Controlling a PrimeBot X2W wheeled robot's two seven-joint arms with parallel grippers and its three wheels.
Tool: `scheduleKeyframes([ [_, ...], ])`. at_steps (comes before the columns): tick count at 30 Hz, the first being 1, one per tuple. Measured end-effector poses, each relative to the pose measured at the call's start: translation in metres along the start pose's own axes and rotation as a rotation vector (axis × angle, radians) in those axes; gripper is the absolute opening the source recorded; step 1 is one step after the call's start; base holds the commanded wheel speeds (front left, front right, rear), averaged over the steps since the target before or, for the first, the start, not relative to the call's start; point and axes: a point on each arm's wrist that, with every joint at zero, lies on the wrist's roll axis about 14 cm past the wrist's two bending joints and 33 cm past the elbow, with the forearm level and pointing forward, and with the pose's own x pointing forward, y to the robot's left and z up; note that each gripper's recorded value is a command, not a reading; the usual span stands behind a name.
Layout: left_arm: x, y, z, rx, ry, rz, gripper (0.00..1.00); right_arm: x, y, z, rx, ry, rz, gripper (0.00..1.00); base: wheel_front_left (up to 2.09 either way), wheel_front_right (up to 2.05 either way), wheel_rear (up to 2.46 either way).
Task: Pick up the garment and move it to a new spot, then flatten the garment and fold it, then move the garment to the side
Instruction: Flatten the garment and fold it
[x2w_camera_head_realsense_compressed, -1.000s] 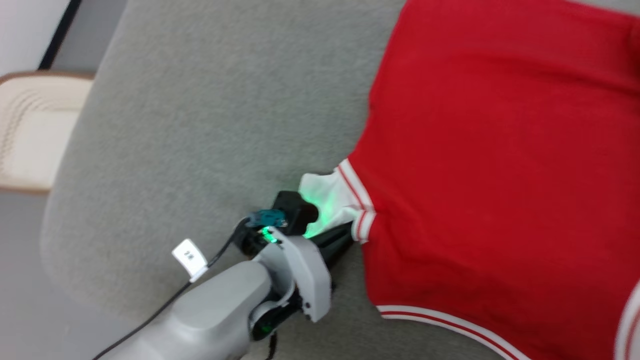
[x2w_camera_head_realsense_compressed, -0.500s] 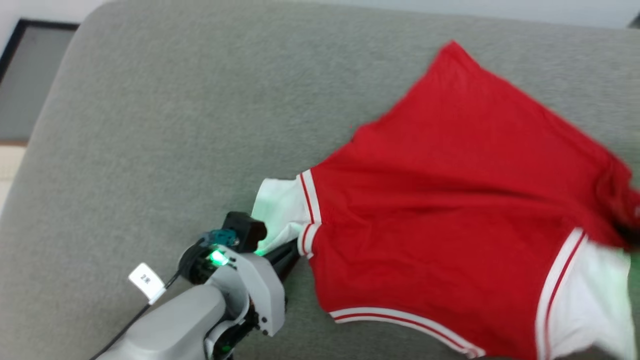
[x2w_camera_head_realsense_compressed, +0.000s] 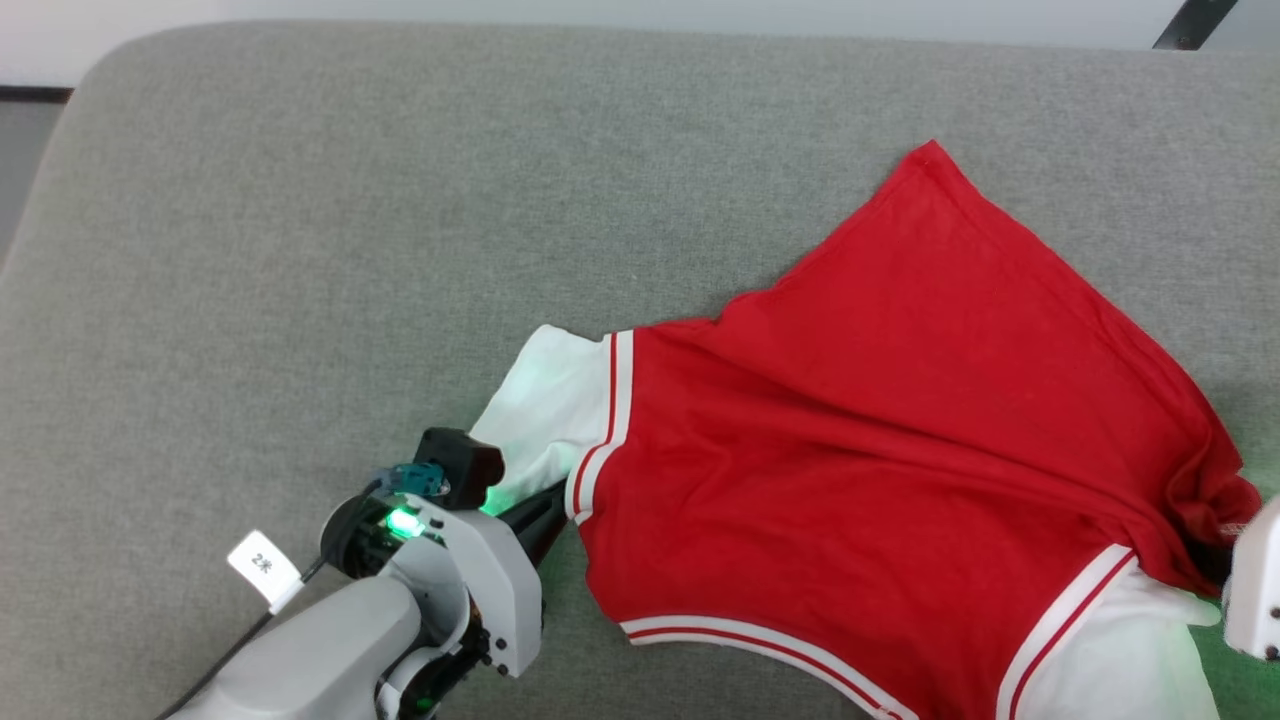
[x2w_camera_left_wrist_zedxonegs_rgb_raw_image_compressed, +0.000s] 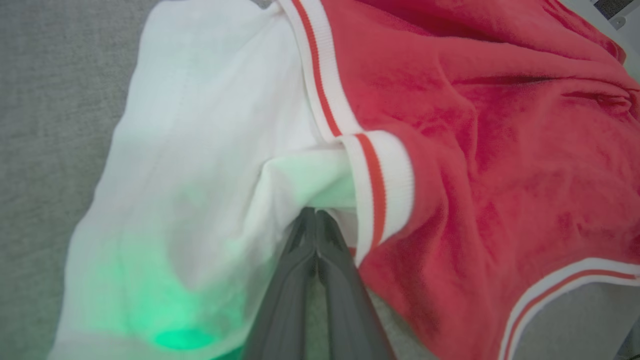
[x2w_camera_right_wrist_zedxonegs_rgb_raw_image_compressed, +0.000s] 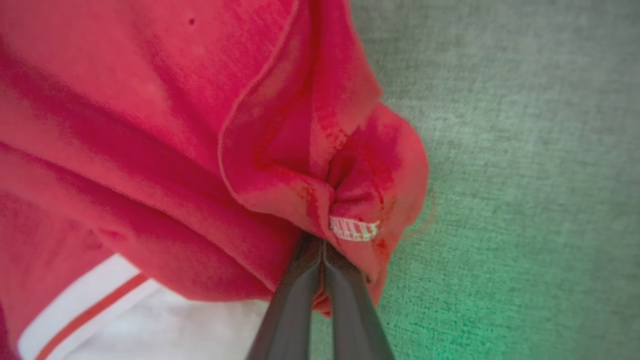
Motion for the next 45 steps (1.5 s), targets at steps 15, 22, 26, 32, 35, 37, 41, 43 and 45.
scheduleKeyframes([
  [15, -0.008, -0.01, 0.005, 0.007, -0.013, -0.003, 0.0, -0.056, 0.006, 0.058, -0.08, -0.259, -0.021, 1.0, 0.0, 0.0, 0.0],
  [22, -0.011, -0.015, 0.006, -0.001, -0.024, -0.012, 0.0, -0.106, 0.052, 0.115, -0.258, -0.66, 0.033, 1.0, 0.0, 0.0, 0.0],
  [26, -0.012, -0.016, 0.005, -0.01, -0.028, -0.009, 0.0, -0.123, 0.079, 0.151, -0.387, -0.876, 0.057, 1.0, 0.0, 0.0, 0.0],
  [32, -0.013, -0.018, 0.005, -0.019, -0.037, -0.01, 0.0, -0.106, 0.105, 0.195, -0.454, -0.985, 0.101, 1.0, 0.0, 0.0, 0.0],
  [35, -0.012, -0.021, 0.005, -0.025, -0.041, -0.018, 0.0, -0.078, 0.11, 0.209, -0.467, -0.895, 0.106, 1.0, 0.0, 0.0, 0.0],
  [37, -0.012, -0.022, 0.005, -0.028, -0.043, -0.02, 0.0, -0.06, 0.116, 0.218, -0.485, -0.818, 0.106, 1.0, 0.0, 0.0, 0.0],
  [41, -0.011, -0.022, 0.005, -0.042, -0.052, -0.018, 0.0, -0.017, 0.128, 0.219, -0.481, -0.588, 0.132, 1.0, 0.0, 0.0, 0.0],
  [43, -0.011, -0.02, 0.005, -0.049, -0.056, -0.012, 0.0, 0.001, 0.137, 0.216, -0.462, -0.468, 0.155, 1.0, 0.0, 0.0, 0.0],
  [45, -0.011, -0.019, 0.004, -0.059, -0.057, -0.007, 0.0, 0.016, 0.143, 0.212, -0.458, -0.357, 0.166, 1.0, 0.0, 0.0, 0.0],
])
